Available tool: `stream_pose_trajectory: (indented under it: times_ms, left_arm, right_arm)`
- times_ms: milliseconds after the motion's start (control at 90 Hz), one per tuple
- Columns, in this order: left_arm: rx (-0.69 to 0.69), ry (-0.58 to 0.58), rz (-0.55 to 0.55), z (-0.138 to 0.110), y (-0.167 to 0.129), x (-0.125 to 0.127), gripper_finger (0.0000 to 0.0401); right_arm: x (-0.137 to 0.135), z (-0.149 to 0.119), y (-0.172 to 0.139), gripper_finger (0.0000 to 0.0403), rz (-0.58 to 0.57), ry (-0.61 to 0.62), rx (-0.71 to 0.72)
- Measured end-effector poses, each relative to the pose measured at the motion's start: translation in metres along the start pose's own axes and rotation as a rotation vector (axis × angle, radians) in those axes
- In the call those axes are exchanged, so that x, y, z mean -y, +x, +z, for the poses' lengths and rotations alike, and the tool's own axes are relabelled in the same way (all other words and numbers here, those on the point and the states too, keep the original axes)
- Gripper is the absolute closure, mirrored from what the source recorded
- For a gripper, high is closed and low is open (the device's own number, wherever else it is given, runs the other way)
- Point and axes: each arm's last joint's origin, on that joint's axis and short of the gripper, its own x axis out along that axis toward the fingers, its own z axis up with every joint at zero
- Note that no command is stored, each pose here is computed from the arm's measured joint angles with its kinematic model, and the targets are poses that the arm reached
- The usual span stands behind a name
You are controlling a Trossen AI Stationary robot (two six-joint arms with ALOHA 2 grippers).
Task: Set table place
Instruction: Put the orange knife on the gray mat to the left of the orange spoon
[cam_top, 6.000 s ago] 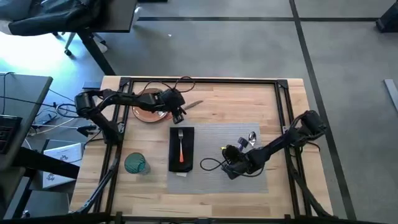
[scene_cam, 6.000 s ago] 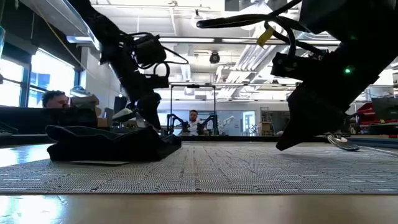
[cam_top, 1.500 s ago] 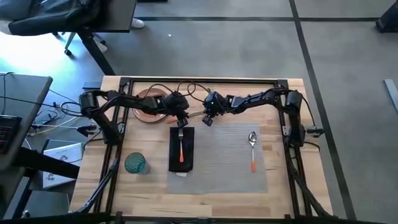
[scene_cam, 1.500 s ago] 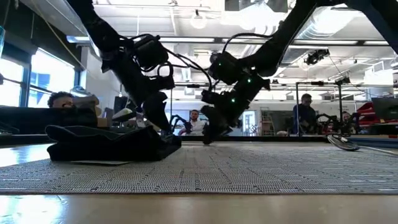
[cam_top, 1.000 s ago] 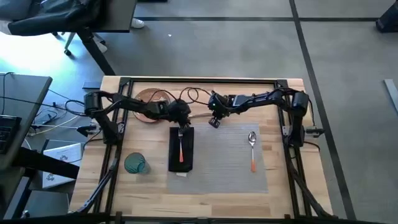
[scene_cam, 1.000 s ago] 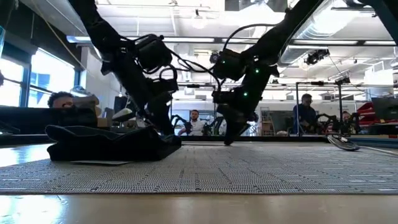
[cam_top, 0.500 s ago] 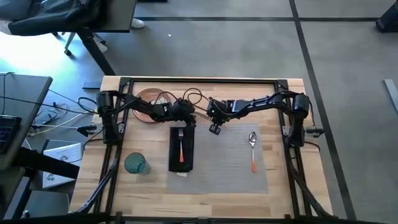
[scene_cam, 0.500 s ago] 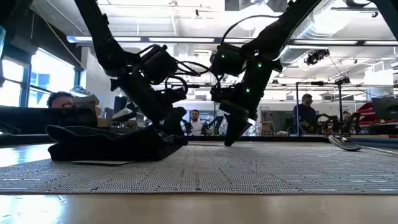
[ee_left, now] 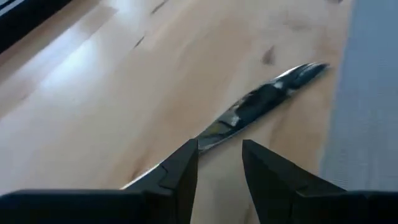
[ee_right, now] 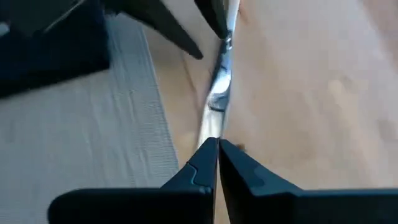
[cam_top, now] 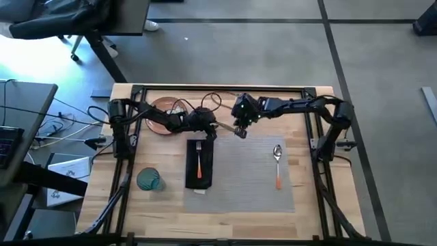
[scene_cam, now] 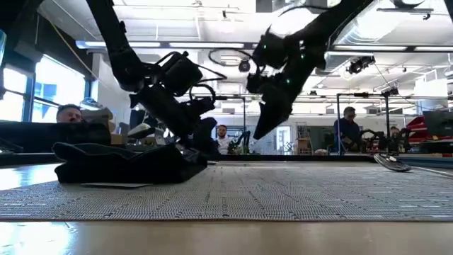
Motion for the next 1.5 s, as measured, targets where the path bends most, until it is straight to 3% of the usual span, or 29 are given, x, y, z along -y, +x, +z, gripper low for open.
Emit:
stream_pose_trajectory:
  times_ms: [178,500,800,944,1233,1500]
  left_arm:
    - [-0.001,0.004,-0.007,0.0,0.0,0.003,0.029]
    - [-0.001,0.011,-0.02,0.0,-0.001,0.005,0.029]
    - [-0.028,0.064,0.009,-0.012,0.011,0.004,0.029]
    - [0.023,0.065,0.006,-0.012,0.016,0.005,0.029]
    - [0.042,0.132,-0.019,-0.01,0.035,0.006,0.029]
    - [0.071,0.161,-0.02,-0.006,0.033,0.008,0.029]
  right_arm:
    - [0.018,-0.004,0.024,0.0372,-0.007,0.068,-0.002]
    - [0.017,-0.018,0.059,0.0307,0.072,0.185,-0.069]
    - [0.002,-0.016,0.063,0.0304,0.064,0.173,-0.058]
    - [-0.004,-0.016,0.065,0.0304,0.052,0.166,-0.054]
    - [-0.004,-0.017,0.066,0.0304,0.046,0.197,-0.054]
    - [-0.004,-0.015,0.066,0.0304,0.048,0.186,-0.039]
